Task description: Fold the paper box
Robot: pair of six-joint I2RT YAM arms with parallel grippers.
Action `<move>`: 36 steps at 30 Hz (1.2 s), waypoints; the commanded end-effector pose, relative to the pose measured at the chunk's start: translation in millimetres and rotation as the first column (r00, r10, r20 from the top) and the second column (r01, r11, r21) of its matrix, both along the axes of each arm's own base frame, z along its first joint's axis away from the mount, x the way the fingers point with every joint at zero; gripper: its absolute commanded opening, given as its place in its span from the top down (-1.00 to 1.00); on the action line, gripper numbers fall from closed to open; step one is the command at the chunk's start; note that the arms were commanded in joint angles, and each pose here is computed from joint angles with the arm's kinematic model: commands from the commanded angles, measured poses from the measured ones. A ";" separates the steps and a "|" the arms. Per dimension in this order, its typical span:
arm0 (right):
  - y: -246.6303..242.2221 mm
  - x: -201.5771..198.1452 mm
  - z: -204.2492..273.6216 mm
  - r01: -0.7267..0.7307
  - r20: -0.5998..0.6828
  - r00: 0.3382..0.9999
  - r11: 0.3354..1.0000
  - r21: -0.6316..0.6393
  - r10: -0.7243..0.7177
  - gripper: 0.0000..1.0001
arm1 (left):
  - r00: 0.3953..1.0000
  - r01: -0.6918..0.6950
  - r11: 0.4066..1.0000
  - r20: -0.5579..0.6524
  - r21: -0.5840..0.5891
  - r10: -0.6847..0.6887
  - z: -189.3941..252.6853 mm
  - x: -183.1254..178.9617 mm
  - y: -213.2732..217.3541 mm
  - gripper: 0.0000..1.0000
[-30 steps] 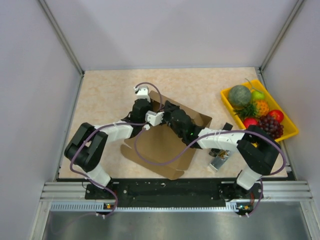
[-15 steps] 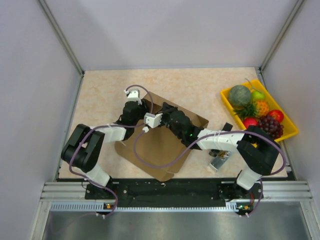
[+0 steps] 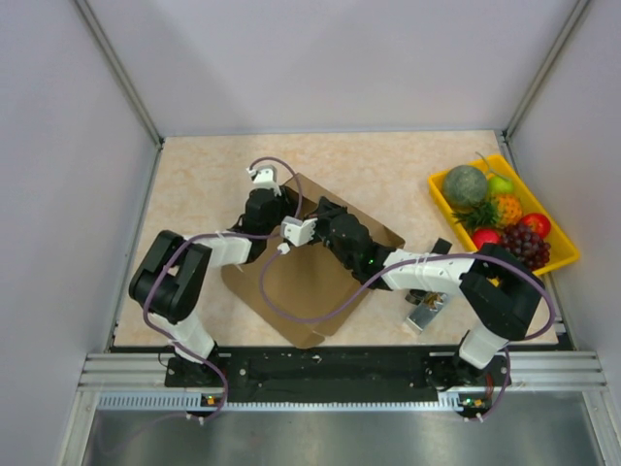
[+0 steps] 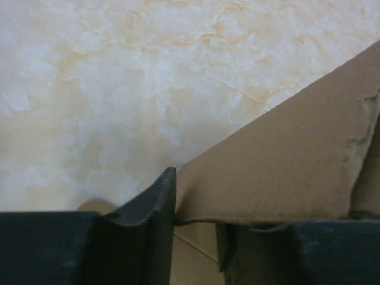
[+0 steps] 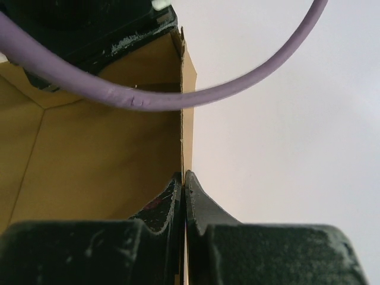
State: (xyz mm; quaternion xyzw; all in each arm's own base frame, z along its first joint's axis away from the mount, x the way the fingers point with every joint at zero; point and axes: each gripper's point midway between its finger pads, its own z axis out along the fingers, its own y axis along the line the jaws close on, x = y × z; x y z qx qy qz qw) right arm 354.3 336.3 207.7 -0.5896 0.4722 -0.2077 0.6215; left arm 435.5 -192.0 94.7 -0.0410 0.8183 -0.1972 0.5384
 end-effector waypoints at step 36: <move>30.5 -21.7 5.2 -0.141 -0.056 0.988 0.988 0.058 0.144 1.00 | 0.996 0.054 0.982 0.080 -0.183 -0.040 35.5 28.3 -10.2 0.20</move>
